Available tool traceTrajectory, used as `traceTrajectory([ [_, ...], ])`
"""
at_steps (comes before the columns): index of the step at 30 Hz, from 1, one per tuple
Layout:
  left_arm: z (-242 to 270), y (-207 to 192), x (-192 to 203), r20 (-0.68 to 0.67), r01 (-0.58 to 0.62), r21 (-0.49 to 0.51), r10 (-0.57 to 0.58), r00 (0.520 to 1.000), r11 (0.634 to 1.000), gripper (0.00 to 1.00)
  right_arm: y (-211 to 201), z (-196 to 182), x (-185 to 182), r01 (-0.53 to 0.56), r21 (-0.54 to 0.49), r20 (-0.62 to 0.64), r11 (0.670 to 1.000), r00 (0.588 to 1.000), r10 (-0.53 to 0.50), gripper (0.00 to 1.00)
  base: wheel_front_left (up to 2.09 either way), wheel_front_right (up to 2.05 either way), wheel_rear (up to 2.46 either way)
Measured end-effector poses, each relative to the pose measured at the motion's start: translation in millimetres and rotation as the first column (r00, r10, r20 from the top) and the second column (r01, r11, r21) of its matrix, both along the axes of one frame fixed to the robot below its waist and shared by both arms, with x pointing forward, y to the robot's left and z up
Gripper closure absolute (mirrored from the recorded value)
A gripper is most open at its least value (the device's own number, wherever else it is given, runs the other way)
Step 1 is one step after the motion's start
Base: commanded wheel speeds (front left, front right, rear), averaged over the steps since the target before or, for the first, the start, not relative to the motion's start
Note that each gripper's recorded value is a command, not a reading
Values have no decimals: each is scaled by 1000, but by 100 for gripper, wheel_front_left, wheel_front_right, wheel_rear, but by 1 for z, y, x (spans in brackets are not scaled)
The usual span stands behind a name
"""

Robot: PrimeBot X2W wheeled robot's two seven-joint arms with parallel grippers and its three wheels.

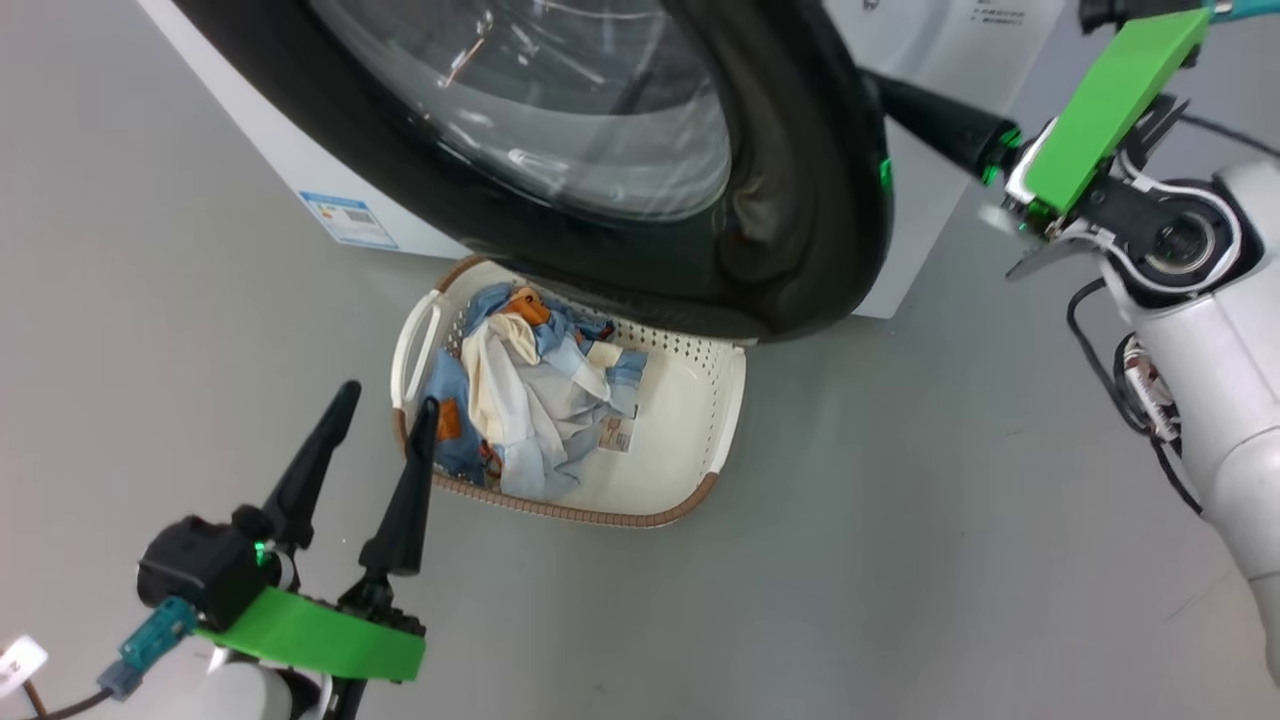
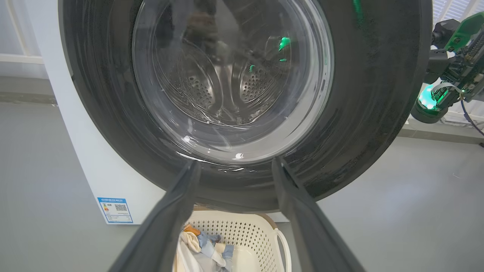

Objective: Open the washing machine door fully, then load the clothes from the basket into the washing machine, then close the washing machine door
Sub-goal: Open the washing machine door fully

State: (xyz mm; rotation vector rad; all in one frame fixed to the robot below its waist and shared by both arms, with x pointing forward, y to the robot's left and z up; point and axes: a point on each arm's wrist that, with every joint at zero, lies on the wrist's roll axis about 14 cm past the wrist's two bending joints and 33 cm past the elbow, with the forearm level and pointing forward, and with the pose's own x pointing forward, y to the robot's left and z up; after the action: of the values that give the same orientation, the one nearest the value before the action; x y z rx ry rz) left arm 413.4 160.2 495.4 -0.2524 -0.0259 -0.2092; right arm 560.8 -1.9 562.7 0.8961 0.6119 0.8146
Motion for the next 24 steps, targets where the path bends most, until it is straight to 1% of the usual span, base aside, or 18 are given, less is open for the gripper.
traceTrajectory([
  [13,3,-5,-14,6,15,10,-15,1000,1000,0,20,-2,-51,-135,-48,2,990,991,136,100,0,0,0],
  [24,9,-9,-25,20,22,13,-22,1000,1000,0,40,1,-98,-253,-66,14,965,967,254,100,0,0,0],
])
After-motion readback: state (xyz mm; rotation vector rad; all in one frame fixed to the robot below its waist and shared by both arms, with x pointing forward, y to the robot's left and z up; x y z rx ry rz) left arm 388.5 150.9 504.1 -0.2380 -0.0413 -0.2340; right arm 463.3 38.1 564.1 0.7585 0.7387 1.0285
